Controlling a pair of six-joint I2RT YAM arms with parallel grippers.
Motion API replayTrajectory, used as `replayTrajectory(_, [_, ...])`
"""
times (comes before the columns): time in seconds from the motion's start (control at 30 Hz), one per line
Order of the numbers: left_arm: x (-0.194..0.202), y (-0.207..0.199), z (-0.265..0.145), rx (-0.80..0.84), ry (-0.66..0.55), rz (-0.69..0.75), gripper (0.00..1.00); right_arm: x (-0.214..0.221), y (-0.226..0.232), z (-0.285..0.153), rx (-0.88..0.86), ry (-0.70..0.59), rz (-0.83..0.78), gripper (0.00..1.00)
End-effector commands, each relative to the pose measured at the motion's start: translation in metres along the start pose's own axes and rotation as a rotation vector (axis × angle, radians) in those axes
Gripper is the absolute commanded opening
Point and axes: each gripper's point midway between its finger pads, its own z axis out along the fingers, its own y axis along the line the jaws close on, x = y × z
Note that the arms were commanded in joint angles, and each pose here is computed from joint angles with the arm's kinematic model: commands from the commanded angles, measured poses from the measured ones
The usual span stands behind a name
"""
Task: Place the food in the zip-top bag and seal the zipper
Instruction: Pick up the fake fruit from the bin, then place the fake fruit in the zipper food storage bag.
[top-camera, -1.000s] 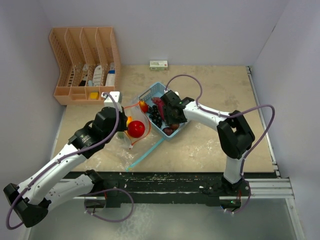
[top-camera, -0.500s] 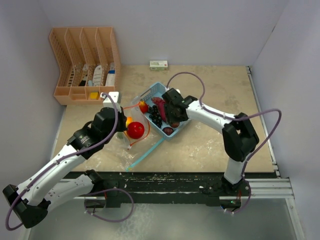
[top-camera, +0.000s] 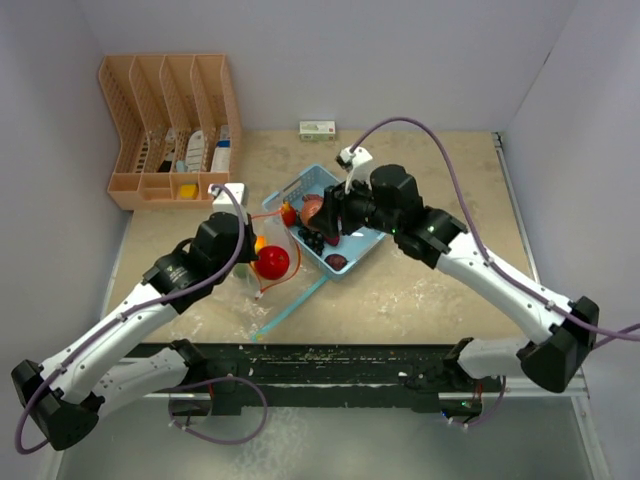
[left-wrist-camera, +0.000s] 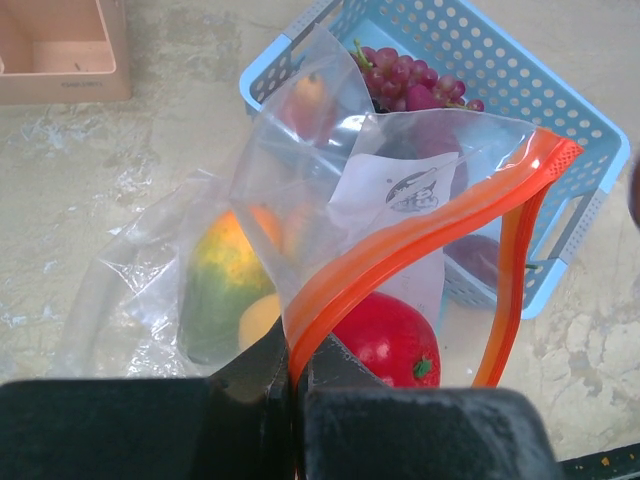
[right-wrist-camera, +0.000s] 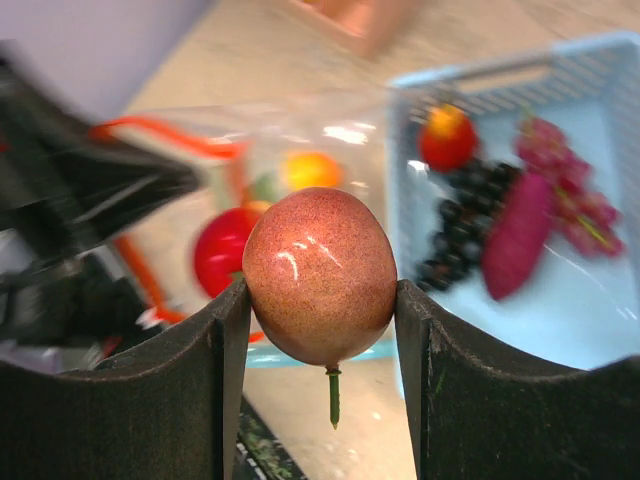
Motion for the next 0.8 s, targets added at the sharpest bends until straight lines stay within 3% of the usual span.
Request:
replayTrajectory(0.0, [-0.026, -0.012, -0.001, 0.032, -0.068, -0.038, 0.0, -0.017, 0.085, -0.018, -0.339, -0.138, -0.132, 0.15])
replayTrajectory(0.2, [-0.029, -0.016, -0.001, 0.044, -0.071, -0.042, 0.0, 0.007, 0.127, -0.004, -0.457, -0.081, -0.181, 0.15])
replayTrajectory(0.5, [-0.033, -0.018, -0.005, 0.061, -0.072, -0.044, 0.0, 0.007, 0.07, 0.051, -0.083, -0.057, -0.119, 0.15])
replayTrajectory(0.63, [-0.03, -0.02, -0.005, 0.07, -0.064, -0.038, 0.0, -0.014, 0.076, 0.065, -0.078, -0.123, -0.092, 0.15])
replayTrajectory(0.7, [-0.028, -0.02, -0.004, 0.069, -0.055, -0.037, 0.0, -0.02, 0.078, 0.073, -0.075, -0.14, -0.051, 0.19])
replayTrajectory(0.77, [-0.026, -0.02, -0.003, 0.071, -0.053, -0.04, 0.0, -0.023, 0.081, 0.081, -0.077, -0.152, -0.029, 0.32])
